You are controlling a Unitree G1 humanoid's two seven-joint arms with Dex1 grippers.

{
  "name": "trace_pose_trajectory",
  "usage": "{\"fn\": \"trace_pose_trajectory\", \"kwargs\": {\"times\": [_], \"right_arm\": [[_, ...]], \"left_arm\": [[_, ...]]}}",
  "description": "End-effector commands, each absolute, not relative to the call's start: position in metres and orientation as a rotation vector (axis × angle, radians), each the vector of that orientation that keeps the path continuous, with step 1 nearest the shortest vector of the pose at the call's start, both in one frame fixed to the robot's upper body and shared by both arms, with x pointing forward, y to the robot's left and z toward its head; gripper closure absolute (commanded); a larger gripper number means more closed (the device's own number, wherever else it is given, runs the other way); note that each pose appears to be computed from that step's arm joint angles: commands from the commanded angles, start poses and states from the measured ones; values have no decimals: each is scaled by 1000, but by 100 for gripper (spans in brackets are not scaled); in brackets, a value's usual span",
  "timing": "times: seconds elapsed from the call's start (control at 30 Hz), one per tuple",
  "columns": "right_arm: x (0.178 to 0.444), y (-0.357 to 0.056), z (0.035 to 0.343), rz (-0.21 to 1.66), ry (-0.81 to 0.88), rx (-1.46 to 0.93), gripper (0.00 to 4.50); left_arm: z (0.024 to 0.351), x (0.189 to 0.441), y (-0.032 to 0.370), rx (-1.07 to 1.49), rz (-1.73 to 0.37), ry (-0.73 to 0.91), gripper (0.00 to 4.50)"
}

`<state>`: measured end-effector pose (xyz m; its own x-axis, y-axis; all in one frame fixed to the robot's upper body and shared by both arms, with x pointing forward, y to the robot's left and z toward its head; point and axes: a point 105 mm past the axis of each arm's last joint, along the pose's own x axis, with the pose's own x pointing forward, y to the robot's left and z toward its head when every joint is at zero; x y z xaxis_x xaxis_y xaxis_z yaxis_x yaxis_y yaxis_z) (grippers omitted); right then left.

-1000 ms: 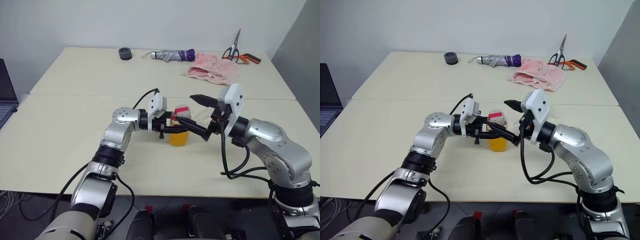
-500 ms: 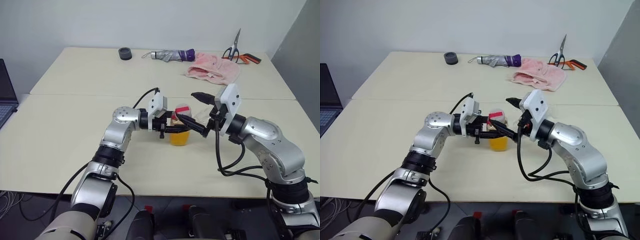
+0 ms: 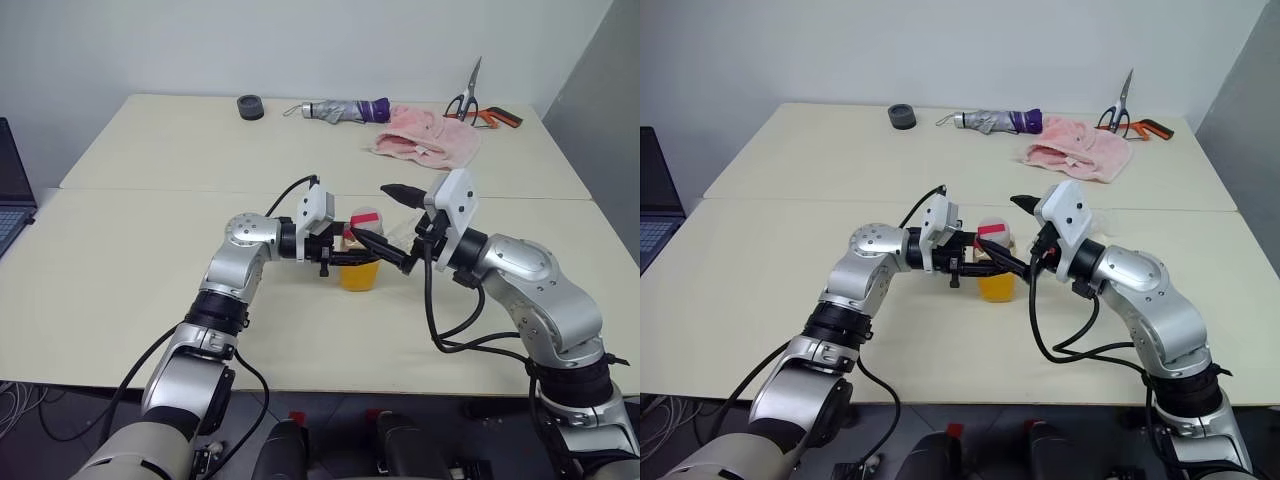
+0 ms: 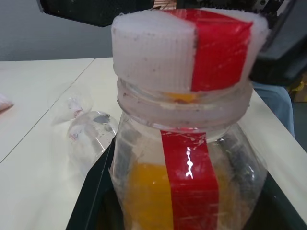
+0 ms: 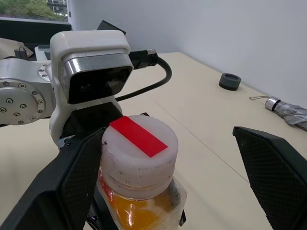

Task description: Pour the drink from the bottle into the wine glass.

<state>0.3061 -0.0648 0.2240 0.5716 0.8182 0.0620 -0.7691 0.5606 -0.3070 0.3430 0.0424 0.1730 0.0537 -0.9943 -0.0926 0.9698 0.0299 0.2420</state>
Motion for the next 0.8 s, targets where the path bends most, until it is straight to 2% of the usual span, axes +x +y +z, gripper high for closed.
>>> {"fn": "trace_pose_trajectory", "kwargs": {"times": [0.03, 0.8], "right_arm": [[304, -63, 237, 940, -270, -275, 0], [299, -54, 234, 1010, -221, -151, 0]], "left_arm": [[192, 340, 38, 290, -1528, -195, 272], [190, 341, 40, 294, -1517, -190, 272]]}}
